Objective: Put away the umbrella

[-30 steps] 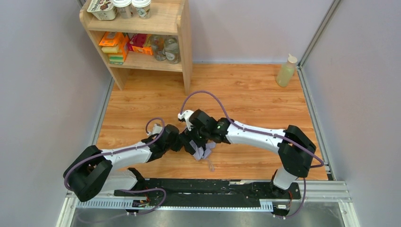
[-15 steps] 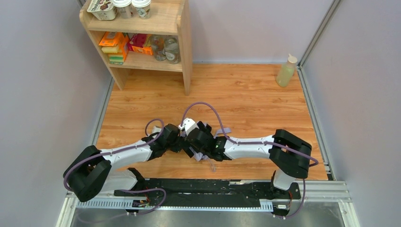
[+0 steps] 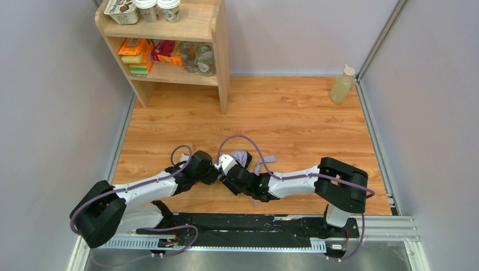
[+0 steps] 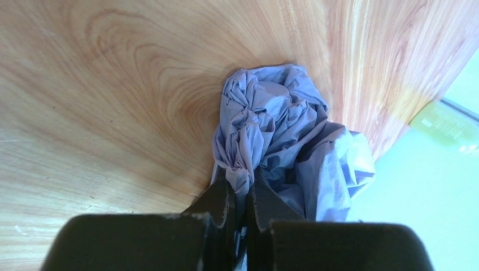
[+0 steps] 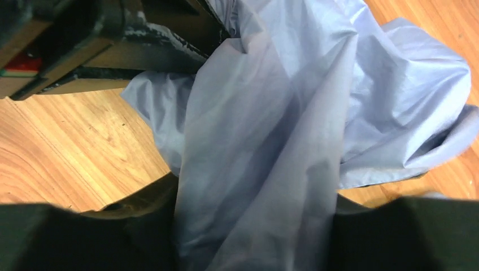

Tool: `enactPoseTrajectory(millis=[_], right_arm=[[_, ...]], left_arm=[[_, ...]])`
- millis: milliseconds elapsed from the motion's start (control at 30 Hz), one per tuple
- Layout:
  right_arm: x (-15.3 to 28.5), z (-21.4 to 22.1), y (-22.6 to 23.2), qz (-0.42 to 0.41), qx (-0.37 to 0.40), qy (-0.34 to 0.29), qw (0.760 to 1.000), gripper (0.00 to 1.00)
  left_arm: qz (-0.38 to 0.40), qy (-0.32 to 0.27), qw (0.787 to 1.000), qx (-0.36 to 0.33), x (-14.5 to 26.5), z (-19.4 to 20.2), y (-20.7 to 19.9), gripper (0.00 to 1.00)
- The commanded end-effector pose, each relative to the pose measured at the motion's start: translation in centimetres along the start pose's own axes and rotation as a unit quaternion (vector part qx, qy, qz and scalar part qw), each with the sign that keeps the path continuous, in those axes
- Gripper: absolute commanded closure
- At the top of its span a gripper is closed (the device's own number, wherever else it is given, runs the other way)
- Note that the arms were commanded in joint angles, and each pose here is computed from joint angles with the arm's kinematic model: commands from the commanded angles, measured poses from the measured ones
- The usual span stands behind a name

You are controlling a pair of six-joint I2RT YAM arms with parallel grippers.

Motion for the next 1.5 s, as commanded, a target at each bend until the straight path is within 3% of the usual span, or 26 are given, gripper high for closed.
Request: enactPoseTrajectory(millis=[0,67,133,167,200,233,267,667,1033,1200,1300,1400,1467], right_arm=[[-1.4,2.8,-2.7,0.041,-0.004,0.051,0.998,0.65],[-1.8,3.5,-2.7,0.014,-0.022,0.070,0.997,0.77],[-1.8,4.0,-2.1,-0.040,-0.037,0.086,0.995,0.85],[-1.8,4.2,-1.8,-0.067,-0.048,0.094,0.992,0.91],[-1.8,4.6,-1.2,-0.102,-0.058,0.107,0.987,0.96],[-1.8,4.5,-1.1,-0.119,-0.070,0.113,0.984,1.00],[-1.7,4.7,-0.6,-0.147,-0.082,0.122,0.978,1.00],[-2.1,4.7,0.7,-0.271,-0.188,0.166,0.929,1.00],[-2.4,4.2,0.0,-0.336,-0.276,0.205,0.877,1.00],[-2.2,4.0,0.5,-0.381,-0.289,0.228,0.848,1.00],[-2.2,3.9,1.1,-0.406,-0.298,0.245,0.828,1.00],[-2.3,4.3,1.1,-0.405,-0.303,0.266,0.821,1.00],[-2.1,4.4,1.2,-0.410,-0.305,0.273,0.815,1.00]], left_arm=[[-0.110,0.012,0.994,-0.020,0.6,0.2,6.5,1.00],[-0.090,-0.001,0.996,-0.029,0.9,-0.3,5.9,1.00],[-0.065,-0.021,0.997,-0.040,1.2,-1.0,5.4,0.88],[-0.052,-0.032,0.997,-0.041,1.5,-1.4,5.0,0.68],[-0.032,-0.036,0.998,-0.043,2.0,-1.6,4.4,0.55],[-0.020,-0.049,0.998,-0.046,2.1,-2.1,4.1,0.32],[0.004,-0.054,0.997,-0.051,2.7,-2.3,3.3,0.21],[0.135,-0.082,0.985,-0.064,5.6,-3.1,-3.1,0.20],[0.001,-0.059,0.997,-0.058,1.3,-2.0,0.7,0.20],[-0.046,-0.120,0.990,-0.066,-0.1,-3.9,3.0,0.20],[-0.078,-0.127,0.985,-0.082,-1.4,-4.1,4.7,0.20],[-0.098,-0.119,0.985,-0.082,-2.3,-3.8,6.7,0.26],[-0.092,-0.116,0.986,-0.079,-2.5,-3.8,7.5,0.41]])
Point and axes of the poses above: each gripper's point midway between its finger pads, its own x axis back along the fingers, its own y axis along the line the jaws close on, z = x × y, the point moved 2 cm from there along x, back along the fingers, and after that the axes turned 11 degrees about -x, right-handed, at the moved point
